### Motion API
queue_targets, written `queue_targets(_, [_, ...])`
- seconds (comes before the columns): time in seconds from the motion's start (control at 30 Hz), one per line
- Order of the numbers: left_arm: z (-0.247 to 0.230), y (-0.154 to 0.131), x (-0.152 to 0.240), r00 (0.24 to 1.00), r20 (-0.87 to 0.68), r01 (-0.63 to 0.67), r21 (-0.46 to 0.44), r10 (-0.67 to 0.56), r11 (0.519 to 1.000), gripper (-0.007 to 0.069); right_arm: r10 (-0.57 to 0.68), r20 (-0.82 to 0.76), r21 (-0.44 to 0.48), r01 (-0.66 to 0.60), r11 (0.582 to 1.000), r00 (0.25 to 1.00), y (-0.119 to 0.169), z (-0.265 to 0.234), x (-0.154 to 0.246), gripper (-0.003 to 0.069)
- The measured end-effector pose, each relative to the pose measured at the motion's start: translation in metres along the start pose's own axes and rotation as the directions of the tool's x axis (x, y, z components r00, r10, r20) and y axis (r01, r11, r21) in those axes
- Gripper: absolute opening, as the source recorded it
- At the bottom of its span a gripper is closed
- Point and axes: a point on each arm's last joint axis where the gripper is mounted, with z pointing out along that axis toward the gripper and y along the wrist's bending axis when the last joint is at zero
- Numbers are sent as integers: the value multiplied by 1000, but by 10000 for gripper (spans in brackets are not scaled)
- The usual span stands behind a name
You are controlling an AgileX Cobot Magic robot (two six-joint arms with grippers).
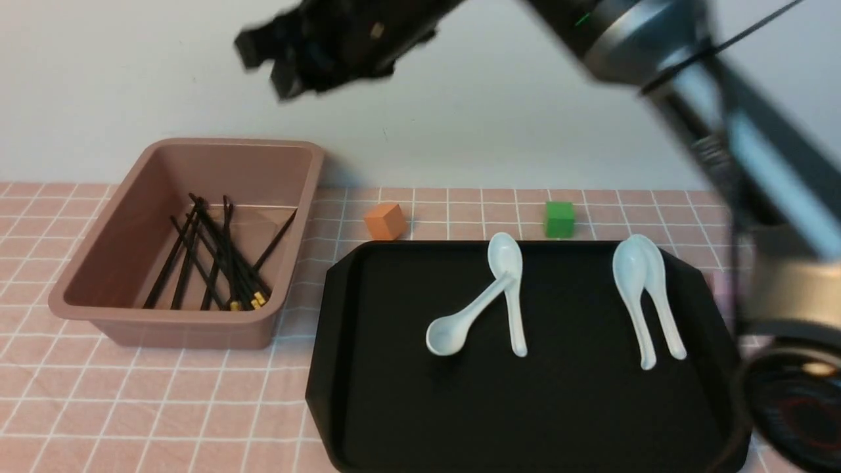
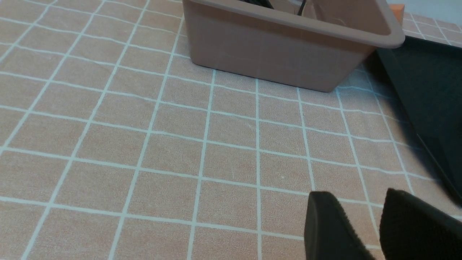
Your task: On pink tablecloth take chopsticks from black tray and put them in box.
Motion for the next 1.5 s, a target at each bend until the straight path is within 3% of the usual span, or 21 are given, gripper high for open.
queue_targets(0.07, [0,0,0,1000,0,0,0,0,1000,239,-24,41,9,24,1000,999,6,-38,-8,87])
queue_targets(0.17, [0,0,0,1000,0,0,0,0,1000,239,-33,40,25,32,999,999,12,-86,-5,-9])
queue_targets(0.3, [0,0,0,1000,0,0,0,0,1000,239,-42,14,72,41,997,999,14,-144,15,-16])
queue_targets(0.4, [0,0,0,1000,0,0,0,0,1000,239,-15,-58,142,23,990,998,8,-184,57,-16])
queue_targets(0.63, [0,0,0,1000,0,0,0,0,1000,239,187,-111,292,-148,945,976,-8,-227,142,-14])
queue_targets(1.0, [0,0,0,1000,0,0,0,0,1000,239,229,-7,265,-219,939,973,-8,-290,205,-8])
queue_targets(1.07, [0,0,0,1000,0,0,0,0,1000,239,227,2,264,-219,939,974,-8,-294,211,-8])
queue_targets(1.27, [0,0,0,1000,0,0,0,0,1000,239,121,24,406,-120,906,992,-38,-275,259,-7])
queue_targets(1.5, [0,0,0,1000,0,0,0,0,1000,239,-66,269,541,-94,835,961,-75,-215,382,-7])
